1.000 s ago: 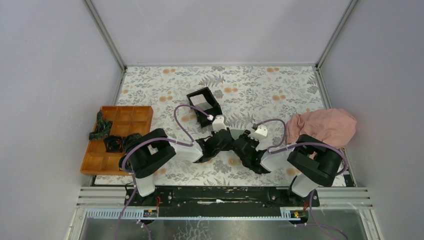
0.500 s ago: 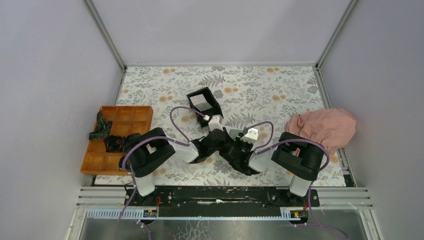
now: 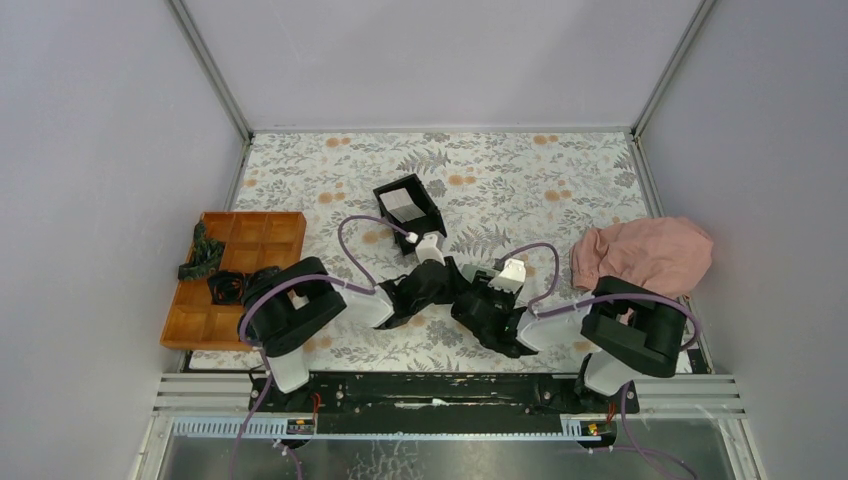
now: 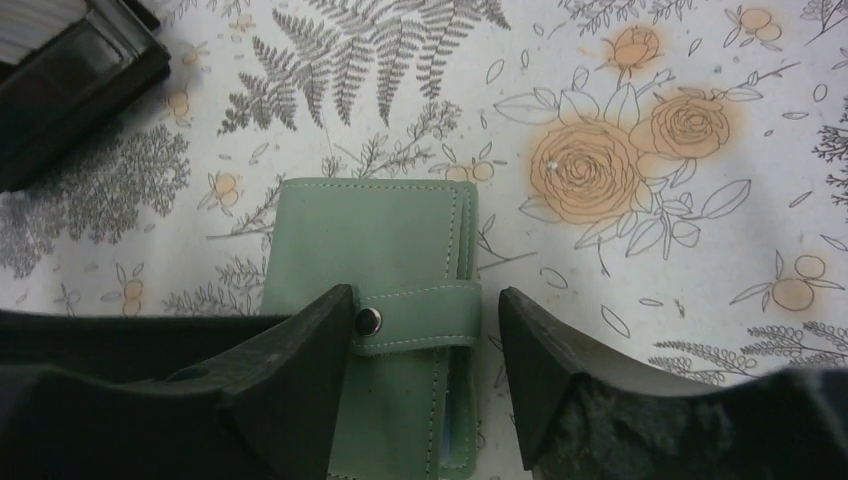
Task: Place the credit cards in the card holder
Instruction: Close the card holder at the center of the board.
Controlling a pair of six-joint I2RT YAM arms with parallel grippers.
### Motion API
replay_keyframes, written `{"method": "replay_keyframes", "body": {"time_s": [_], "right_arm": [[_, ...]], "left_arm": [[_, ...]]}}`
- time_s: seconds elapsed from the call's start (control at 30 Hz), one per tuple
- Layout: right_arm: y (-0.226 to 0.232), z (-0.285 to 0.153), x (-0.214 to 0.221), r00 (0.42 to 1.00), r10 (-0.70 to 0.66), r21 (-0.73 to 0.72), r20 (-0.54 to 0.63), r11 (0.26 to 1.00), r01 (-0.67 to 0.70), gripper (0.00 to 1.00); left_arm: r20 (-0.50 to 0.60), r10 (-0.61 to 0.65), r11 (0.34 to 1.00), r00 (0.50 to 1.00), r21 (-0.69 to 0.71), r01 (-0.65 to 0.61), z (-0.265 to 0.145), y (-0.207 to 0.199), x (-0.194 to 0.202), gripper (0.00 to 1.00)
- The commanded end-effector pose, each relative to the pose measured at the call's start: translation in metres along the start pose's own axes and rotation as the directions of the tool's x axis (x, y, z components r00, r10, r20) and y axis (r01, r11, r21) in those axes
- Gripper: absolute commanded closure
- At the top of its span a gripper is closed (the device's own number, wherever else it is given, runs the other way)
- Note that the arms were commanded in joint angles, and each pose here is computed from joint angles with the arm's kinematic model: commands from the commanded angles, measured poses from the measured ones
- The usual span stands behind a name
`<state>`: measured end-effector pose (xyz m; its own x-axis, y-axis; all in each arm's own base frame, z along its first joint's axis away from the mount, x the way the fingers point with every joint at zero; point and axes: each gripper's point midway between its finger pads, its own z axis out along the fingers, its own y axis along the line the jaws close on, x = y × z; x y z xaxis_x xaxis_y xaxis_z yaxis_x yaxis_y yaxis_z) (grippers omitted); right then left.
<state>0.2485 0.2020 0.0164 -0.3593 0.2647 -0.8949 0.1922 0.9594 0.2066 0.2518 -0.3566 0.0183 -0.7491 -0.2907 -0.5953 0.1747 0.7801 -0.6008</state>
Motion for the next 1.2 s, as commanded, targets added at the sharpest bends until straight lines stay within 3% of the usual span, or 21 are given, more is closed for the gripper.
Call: {"method": "replay_keyframes", "body": {"time_s": [0.0,0.1,0.2,0.5,0.87,1.03,1.17], "right_arm": [[0.002,-0.022,0.029,0.981,-0.09,-0.093,-0.175,0.993,0.074,0.35],[0.006,-0.023,0.017,0.985,-0.068,-0.101,-0.16,0.994,0.052,0.35],[0.004,-0.022,0.009,0.987,-0.051,-0.1,-0.153,0.994,0.036,0.34],[0.004,-0.018,-0.016,0.991,0.003,-0.132,-0.131,0.991,-0.02,0.34],[-0.008,-0.022,-0.033,0.994,0.006,-0.117,-0.106,0.993,-0.019,0.35],[-0.026,-0.025,-0.036,0.996,-0.006,-0.087,-0.094,0.996,-0.002,0.44],[-0.041,-0.028,-0.031,0.994,-0.02,-0.05,-0.11,0.999,0.014,0.67]], "left_arm": [[-0.182,0.05,0.988,0.982,-0.135,-0.075,-0.017,0.046,0.049,0.49],[-0.153,0.049,0.99,0.987,-0.126,-0.069,-0.018,0.04,0.041,0.37],[-0.127,0.059,0.988,0.99,-0.132,-0.075,-0.019,0.034,0.029,0.32],[-0.04,0.063,0.987,0.997,-0.146,-0.068,-0.031,0.024,0.002,0.31],[0.093,0.039,0.997,0.995,-0.069,-0.032,-0.057,0.012,-0.028,0.32],[0.111,0.022,0.997,0.994,-0.08,-0.013,-0.069,0.032,-0.02,0.43],[0.085,0.029,0.995,0.996,-0.098,-0.021,-0.069,0.045,-0.006,0.57]]}}
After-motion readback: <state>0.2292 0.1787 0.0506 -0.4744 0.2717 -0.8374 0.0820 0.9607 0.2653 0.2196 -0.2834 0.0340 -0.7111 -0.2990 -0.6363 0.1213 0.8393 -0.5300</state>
